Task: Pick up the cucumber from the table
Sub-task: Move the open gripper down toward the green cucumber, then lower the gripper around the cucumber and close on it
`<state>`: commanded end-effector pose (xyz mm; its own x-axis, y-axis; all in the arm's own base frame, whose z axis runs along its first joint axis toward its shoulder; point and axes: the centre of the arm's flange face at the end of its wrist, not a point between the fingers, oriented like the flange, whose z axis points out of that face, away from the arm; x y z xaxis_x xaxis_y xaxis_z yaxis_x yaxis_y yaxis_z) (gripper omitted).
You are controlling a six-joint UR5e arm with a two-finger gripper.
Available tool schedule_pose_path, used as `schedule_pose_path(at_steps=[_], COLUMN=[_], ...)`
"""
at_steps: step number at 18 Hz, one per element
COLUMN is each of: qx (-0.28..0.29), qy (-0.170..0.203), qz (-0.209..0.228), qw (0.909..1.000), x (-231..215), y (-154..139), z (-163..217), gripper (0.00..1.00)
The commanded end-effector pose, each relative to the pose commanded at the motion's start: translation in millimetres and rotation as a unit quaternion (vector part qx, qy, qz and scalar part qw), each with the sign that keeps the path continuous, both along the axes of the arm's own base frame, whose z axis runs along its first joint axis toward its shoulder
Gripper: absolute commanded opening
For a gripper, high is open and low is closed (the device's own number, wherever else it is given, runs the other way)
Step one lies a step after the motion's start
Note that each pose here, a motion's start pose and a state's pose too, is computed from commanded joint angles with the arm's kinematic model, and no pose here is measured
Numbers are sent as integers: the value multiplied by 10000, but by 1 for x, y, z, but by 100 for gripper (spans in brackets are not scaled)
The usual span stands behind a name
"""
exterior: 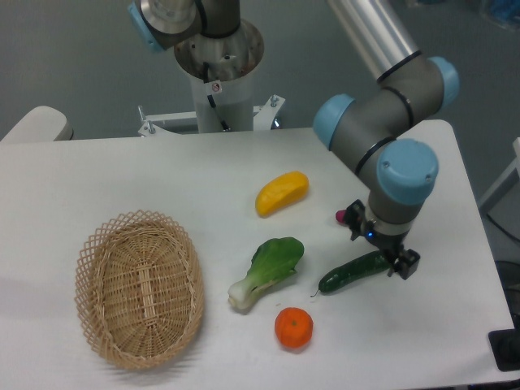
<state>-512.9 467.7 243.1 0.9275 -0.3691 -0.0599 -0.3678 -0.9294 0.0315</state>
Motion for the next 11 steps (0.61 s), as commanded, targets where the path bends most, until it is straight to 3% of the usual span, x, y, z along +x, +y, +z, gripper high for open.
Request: schedule_pose_path(at_steps=[6,11], qx=[-43,-307], qy=[7,150], qz=[-44,-342], qw=[10000,9988], x=[3,3], y=[-1,-8], z=[-24,-33], gripper=[100,100])
